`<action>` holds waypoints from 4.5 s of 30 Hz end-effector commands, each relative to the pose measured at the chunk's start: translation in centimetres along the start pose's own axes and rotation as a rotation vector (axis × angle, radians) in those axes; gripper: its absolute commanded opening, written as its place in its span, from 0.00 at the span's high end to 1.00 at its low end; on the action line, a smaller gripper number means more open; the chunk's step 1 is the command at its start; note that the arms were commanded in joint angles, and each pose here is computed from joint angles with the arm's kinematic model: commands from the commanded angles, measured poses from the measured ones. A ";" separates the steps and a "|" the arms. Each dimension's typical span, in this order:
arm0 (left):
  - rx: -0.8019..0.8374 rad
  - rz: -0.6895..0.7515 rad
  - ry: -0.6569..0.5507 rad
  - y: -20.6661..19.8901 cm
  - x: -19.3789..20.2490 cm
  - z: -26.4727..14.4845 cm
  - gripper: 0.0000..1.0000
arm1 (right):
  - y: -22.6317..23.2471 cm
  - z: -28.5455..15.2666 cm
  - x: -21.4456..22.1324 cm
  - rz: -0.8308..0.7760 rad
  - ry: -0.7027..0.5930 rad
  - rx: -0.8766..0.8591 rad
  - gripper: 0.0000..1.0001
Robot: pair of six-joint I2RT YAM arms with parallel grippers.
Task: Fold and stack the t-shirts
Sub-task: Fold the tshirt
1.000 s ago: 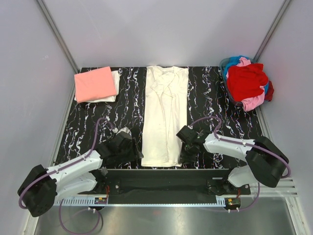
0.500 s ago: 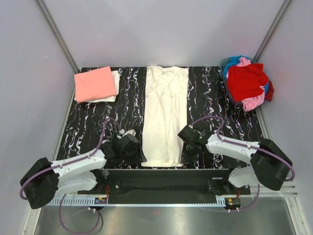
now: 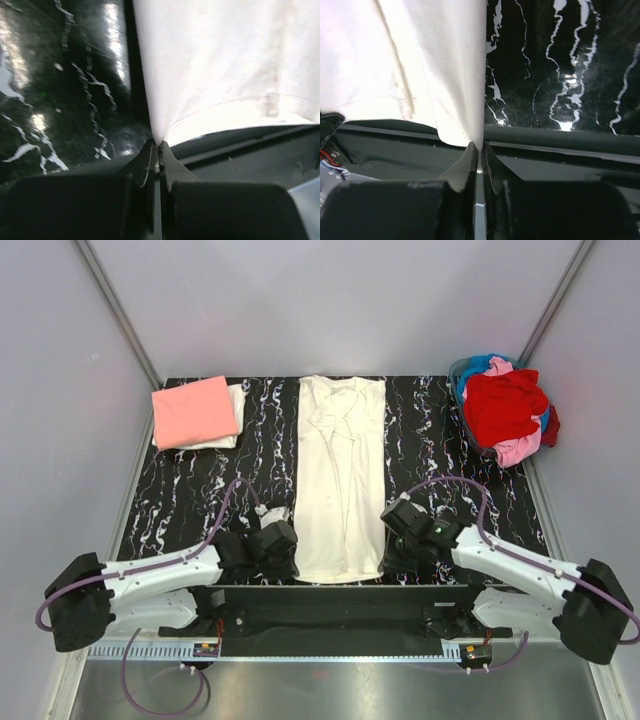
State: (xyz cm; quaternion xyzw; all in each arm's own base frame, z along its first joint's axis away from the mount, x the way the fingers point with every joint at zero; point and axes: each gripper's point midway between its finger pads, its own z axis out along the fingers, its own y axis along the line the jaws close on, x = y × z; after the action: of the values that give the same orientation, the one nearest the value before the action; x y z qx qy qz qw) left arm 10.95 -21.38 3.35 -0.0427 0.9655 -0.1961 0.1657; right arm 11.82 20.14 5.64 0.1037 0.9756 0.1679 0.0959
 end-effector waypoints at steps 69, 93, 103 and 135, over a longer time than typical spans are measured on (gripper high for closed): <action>-0.154 0.078 -0.087 -4.6 -27.8 3.9 0.97 | 1.9 2.2 -28.9 -0.113 -0.131 0.186 1.00; -0.048 0.039 -0.269 -5.1 -34.1 -2.3 0.37 | 3.7 -3.9 -33.5 -0.028 -0.273 -0.117 0.31; -0.002 0.091 -0.171 -6.9 -25.5 1.7 0.40 | 0.1 0.3 -25.9 -0.007 -0.120 -0.078 0.37; 0.131 -0.080 -0.036 -3.4 -13.0 7.3 0.47 | -4.9 5.5 -17.4 0.073 0.011 -0.077 0.45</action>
State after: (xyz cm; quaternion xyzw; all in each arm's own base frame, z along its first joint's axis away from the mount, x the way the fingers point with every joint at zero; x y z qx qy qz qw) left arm 25.73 -24.43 2.72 -0.0760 0.9491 -0.2482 0.1786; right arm 28.50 12.88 2.01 0.1346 0.9675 0.1956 0.0865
